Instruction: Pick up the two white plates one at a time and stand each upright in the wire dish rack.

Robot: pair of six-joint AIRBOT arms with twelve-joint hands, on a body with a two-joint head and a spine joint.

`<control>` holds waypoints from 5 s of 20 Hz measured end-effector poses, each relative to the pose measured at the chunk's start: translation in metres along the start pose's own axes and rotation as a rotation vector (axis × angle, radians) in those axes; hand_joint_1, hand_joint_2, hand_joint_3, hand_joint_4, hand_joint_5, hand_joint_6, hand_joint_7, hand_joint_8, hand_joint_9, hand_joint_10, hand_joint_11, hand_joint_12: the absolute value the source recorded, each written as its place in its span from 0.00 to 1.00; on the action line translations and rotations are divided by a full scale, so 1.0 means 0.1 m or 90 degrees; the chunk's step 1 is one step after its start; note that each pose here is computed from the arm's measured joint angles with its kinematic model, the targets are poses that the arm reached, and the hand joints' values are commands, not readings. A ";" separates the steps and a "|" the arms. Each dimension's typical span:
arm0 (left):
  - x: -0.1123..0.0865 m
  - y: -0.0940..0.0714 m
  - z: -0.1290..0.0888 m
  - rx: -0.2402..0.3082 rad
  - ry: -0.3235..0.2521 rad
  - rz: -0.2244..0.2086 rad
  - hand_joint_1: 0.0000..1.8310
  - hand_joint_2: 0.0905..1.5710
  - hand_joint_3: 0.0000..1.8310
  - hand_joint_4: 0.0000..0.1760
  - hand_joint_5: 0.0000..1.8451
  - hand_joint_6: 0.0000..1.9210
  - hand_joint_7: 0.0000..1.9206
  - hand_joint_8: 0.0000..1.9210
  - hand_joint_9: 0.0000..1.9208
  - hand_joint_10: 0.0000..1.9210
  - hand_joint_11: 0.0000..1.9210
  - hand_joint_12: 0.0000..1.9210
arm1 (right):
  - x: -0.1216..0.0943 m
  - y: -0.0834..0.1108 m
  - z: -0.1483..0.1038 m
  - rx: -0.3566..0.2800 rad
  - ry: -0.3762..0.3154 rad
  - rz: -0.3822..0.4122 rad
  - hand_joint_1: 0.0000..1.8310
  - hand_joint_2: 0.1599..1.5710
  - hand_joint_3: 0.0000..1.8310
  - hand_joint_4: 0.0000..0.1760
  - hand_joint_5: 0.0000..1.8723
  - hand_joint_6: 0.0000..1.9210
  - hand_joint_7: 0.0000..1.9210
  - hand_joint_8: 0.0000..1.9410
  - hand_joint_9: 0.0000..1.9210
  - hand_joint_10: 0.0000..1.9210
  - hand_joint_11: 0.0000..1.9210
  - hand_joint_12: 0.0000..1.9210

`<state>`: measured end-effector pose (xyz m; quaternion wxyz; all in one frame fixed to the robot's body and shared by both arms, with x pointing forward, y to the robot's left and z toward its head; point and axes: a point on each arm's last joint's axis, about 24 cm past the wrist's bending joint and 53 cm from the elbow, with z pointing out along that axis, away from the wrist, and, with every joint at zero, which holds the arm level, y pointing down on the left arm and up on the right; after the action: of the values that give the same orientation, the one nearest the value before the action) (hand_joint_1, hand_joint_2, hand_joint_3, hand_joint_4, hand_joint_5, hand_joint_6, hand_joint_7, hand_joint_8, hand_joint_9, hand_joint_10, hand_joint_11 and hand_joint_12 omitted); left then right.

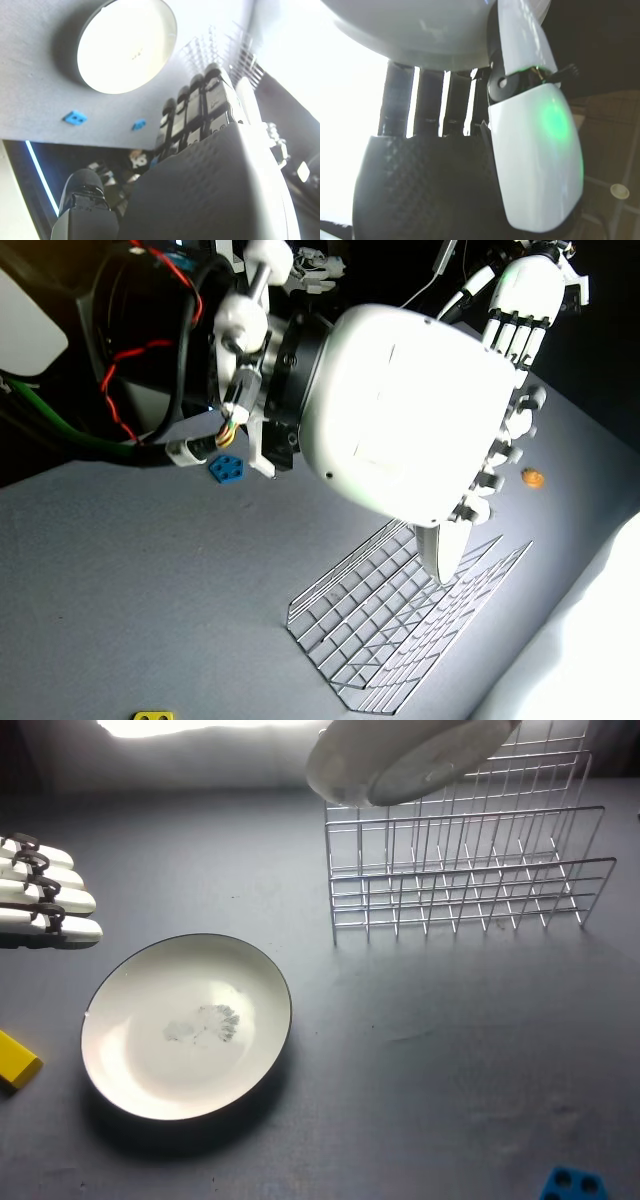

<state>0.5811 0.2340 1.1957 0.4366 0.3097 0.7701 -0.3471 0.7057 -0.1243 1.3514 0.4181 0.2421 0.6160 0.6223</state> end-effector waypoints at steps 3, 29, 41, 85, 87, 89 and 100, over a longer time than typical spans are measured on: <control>0.00 0.00 0.00 0.000 0.000 0.000 0.00 0.64 0.00 0.00 0.00 0.00 0.00 0.00 0.00 0.00 0.00 0.00 | -0.11 -0.02 -0.05 0.002 -0.013 -0.008 0.75 0.69 0.00 0.00 0.47 0.61 0.50 0.49 0.46 0.61 0.39 0.55; 0.00 -0.04 0.02 0.005 0.001 0.007 0.00 0.64 0.00 0.00 0.00 0.00 0.00 0.00 0.00 0.00 0.00 0.00 | -0.33 -0.51 -0.10 0.070 -0.044 0.132 0.74 0.69 0.00 0.00 0.47 0.61 0.49 0.50 0.44 0.62 0.39 0.58; 0.00 -0.07 0.05 0.011 0.003 0.007 0.00 0.64 0.00 0.00 0.01 0.00 0.00 0.00 0.00 0.00 0.00 0.00 | -0.55 -0.69 -0.02 0.102 -0.083 0.228 0.74 0.69 0.00 0.00 0.48 0.60 0.49 0.51 0.44 0.63 0.38 0.59; 0.05 -0.09 0.11 0.018 0.017 0.006 0.00 0.64 0.00 0.00 0.01 0.00 0.00 0.00 0.00 0.00 0.00 0.00 | -0.64 -1.47 0.12 0.167 -0.125 0.288 0.66 0.63 0.00 0.00 0.46 0.13 0.51 0.01 0.51 0.03 0.28 0.55; 0.06 -0.10 0.11 0.018 0.018 0.008 0.00 0.64 0.00 0.00 0.01 0.00 0.01 0.00 0.00 0.00 0.00 0.00 | -0.66 -1.47 0.13 0.162 -0.128 0.290 0.65 0.63 0.00 0.00 0.47 0.03 0.51 0.00 0.50 0.01 0.28 0.54; 0.05 -0.11 0.12 0.021 0.017 0.007 0.00 0.63 0.00 0.00 0.01 0.00 0.01 0.00 0.00 0.00 0.00 0.00 | -0.69 -1.48 0.14 0.158 -0.132 0.288 0.64 0.63 0.00 0.00 0.46 0.01 0.49 0.00 0.49 0.00 0.26 0.53; 0.15 -0.21 0.20 0.030 0.034 0.013 0.00 0.64 0.00 0.00 0.01 0.00 0.00 0.00 0.00 0.00 0.00 0.00 | -0.72 -1.38 0.16 0.146 -0.134 0.302 0.61 0.64 0.00 0.00 0.42 0.00 0.45 0.00 0.44 0.00 0.21 0.54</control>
<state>0.5676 0.2091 1.1804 0.4120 0.3368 0.7699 -0.3522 0.7881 -0.1891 1.2354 0.2928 0.4885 0.5616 0.6003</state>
